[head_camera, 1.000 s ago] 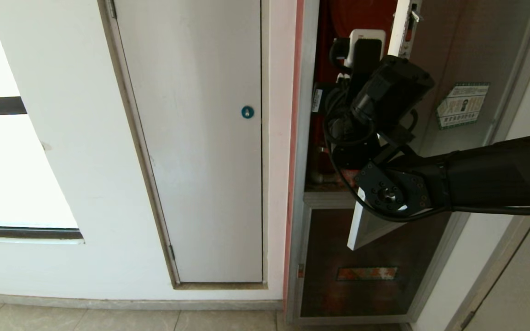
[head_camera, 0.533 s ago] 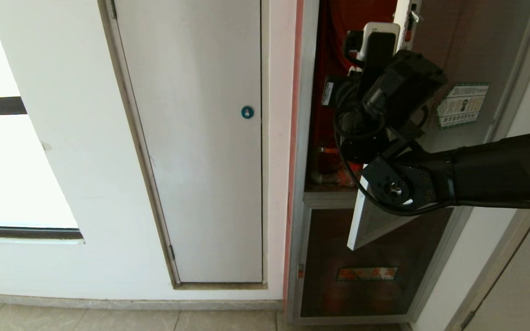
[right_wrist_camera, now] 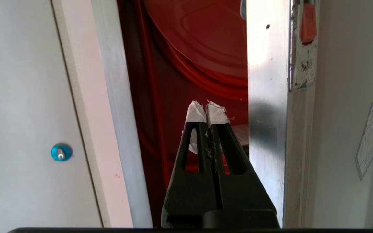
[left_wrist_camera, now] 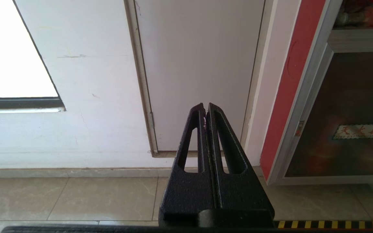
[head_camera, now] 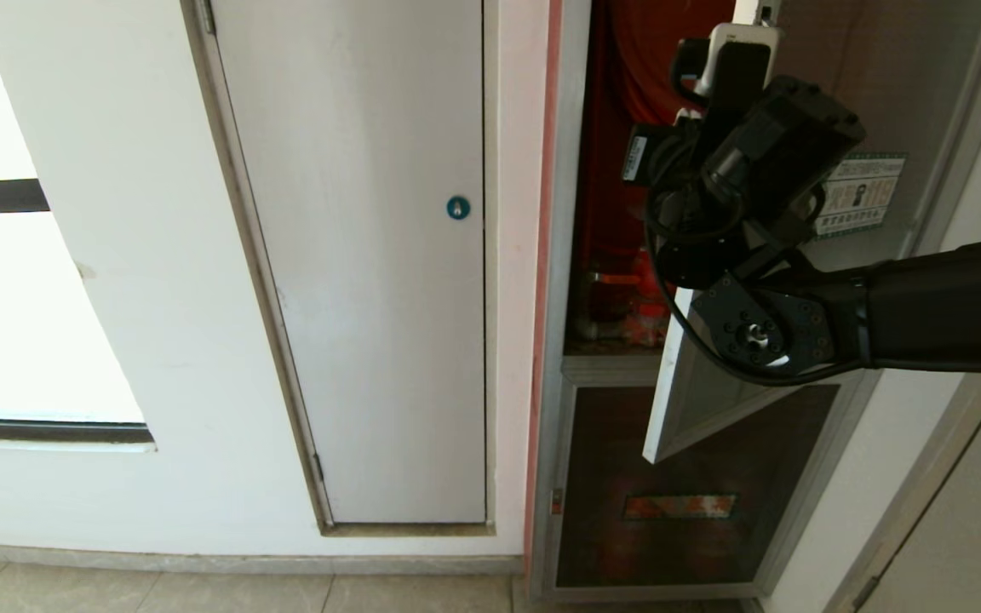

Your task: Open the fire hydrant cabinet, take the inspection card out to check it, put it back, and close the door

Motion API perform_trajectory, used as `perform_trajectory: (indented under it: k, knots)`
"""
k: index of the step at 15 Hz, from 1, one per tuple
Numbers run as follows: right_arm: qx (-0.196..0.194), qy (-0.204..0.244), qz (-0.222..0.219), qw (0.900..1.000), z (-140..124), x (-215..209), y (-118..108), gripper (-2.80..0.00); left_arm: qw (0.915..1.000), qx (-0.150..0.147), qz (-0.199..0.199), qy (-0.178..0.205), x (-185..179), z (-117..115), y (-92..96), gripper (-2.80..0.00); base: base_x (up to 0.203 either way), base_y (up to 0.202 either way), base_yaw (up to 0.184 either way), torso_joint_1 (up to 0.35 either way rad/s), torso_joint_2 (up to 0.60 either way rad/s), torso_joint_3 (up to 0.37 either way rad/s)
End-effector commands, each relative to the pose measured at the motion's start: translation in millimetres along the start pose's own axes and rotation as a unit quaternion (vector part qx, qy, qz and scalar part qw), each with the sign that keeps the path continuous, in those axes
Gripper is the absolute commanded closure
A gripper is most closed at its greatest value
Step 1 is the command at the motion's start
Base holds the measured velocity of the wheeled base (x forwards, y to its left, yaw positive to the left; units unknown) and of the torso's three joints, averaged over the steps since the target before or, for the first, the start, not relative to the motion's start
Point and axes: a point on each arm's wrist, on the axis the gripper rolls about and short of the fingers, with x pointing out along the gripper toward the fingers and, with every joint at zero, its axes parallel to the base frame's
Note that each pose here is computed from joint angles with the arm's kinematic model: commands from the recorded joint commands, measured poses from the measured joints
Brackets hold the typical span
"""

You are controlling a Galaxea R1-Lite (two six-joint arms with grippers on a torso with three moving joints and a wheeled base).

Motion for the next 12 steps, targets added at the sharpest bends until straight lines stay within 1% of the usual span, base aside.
perform_trajectory:
  k: [1,5,12]
  knots:
    - [0.005,-0.006,-0.005,1.0,4.3,-0.4,-2.8,0.0,1.0,0.0,0.0,0.0,0.1,0.1,0.0,0.0,0.0,0.0,0.0,0.0,0.0,0.0]
    - [0.002,-0.004,-0.007,1.0,1.8,0.1,-5.0,0.0,1.0,0.0,0.0,0.0,0.1,0.1,0.0,0.0,0.0,0.0,0.0,0.0,0.0,0.0]
    - [-0.005,0.001,-0.008,1.0,5.5,-4.0,-13.3,0.0,1.0,0.0,0.0,0.0,0.1,0.1,0.0,0.0,0.0,0.0,0.0,0.0,0.0,0.0]
